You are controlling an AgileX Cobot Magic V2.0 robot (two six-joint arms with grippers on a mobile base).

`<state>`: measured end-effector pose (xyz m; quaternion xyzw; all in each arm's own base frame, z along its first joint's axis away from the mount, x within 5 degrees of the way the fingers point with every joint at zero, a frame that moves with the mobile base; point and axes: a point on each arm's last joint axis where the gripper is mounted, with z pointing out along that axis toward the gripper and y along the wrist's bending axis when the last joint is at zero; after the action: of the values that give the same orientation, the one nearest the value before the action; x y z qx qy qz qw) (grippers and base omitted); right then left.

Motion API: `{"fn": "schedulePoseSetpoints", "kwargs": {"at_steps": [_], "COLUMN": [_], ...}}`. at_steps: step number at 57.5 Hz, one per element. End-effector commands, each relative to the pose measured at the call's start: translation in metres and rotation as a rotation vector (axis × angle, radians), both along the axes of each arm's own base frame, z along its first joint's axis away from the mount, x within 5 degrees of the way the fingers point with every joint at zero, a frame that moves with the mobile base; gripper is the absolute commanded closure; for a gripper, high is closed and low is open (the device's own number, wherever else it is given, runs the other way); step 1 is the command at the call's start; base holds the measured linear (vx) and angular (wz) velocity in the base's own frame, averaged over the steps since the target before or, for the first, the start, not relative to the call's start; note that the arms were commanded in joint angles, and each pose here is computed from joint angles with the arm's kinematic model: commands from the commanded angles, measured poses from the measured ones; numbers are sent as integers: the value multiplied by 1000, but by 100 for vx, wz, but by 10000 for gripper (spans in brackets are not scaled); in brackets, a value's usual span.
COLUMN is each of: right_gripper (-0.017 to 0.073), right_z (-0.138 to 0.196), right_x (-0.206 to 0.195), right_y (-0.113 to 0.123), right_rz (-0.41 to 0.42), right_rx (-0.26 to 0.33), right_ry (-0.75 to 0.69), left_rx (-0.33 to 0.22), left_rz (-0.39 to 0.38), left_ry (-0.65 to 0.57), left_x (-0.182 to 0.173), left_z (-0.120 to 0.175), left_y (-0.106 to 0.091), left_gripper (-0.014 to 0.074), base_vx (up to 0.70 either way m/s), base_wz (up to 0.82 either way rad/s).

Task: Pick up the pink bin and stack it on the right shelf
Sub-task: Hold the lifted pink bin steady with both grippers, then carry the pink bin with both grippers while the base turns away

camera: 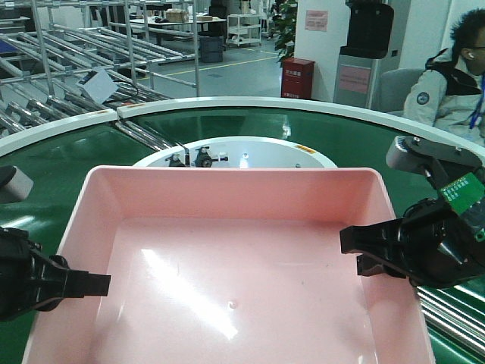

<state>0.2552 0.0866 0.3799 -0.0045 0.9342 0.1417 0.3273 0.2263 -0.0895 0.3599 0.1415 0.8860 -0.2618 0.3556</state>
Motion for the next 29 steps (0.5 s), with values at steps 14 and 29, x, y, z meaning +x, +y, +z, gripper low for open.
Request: {"fn": "schedulePoseSetpoints", "kwargs": {"at_steps": [14,29], "right_gripper": [568,568], "right_z": [31,31], "right_x": [-3,-3], "right_y": [-1,-1], "right_rz": [-13,-13], "right_rx": [87,87], "right_ry": [-177,-177], "left_rx": [-72,-72], "left_rz": [-24,-26], "left_ry": [-59,-57], "left_x": [-9,-9], "left_z": [21,20], "left_y": [-4,-4], "left_gripper": [598,598], "base_vx": [-24,-24], "base_wz": [-13,-27]}}
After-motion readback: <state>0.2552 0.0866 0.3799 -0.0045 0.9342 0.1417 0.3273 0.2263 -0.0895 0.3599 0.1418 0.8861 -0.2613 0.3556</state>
